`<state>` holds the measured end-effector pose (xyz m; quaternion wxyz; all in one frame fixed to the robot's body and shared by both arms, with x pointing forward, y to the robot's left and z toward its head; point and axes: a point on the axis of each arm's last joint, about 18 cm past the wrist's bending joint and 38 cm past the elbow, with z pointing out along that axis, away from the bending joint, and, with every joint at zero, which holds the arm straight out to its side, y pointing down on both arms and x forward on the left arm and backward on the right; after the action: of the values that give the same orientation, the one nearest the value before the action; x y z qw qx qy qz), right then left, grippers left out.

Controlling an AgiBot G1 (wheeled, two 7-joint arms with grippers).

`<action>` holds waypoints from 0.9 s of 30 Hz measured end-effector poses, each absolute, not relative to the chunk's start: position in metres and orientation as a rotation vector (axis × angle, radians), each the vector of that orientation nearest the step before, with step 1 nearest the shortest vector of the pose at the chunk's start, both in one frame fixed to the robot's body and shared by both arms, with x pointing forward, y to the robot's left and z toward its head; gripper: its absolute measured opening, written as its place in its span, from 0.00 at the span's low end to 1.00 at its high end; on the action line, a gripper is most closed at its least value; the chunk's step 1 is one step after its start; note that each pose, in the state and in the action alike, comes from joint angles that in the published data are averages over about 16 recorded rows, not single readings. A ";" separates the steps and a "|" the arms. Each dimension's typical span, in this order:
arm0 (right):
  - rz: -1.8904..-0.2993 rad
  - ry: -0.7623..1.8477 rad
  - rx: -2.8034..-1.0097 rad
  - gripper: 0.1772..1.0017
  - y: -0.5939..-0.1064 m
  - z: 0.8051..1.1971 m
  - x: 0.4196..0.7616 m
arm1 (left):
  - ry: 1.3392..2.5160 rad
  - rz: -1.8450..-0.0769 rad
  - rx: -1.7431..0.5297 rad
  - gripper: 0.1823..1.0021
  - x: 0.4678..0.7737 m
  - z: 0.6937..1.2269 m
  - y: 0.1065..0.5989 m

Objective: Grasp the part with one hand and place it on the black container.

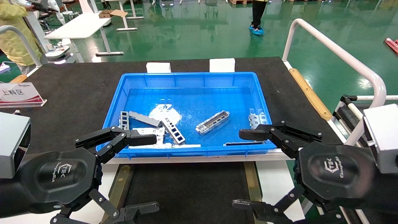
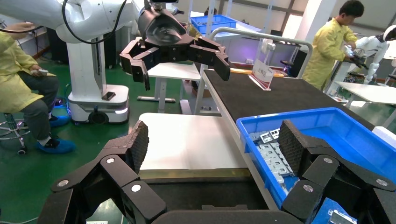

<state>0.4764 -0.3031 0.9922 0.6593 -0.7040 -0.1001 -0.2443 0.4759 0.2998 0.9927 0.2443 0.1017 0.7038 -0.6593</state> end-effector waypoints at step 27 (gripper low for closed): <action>-0.553 -0.227 -1.593 1.00 -0.303 0.992 0.476 | 1.922 -1.800 0.278 1.00 0.476 0.993 0.300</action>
<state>0.4764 -0.3031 0.9922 0.6593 -0.7040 -0.1001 -0.2443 0.4759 0.2998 0.9927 0.2443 0.1017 0.7038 -0.6593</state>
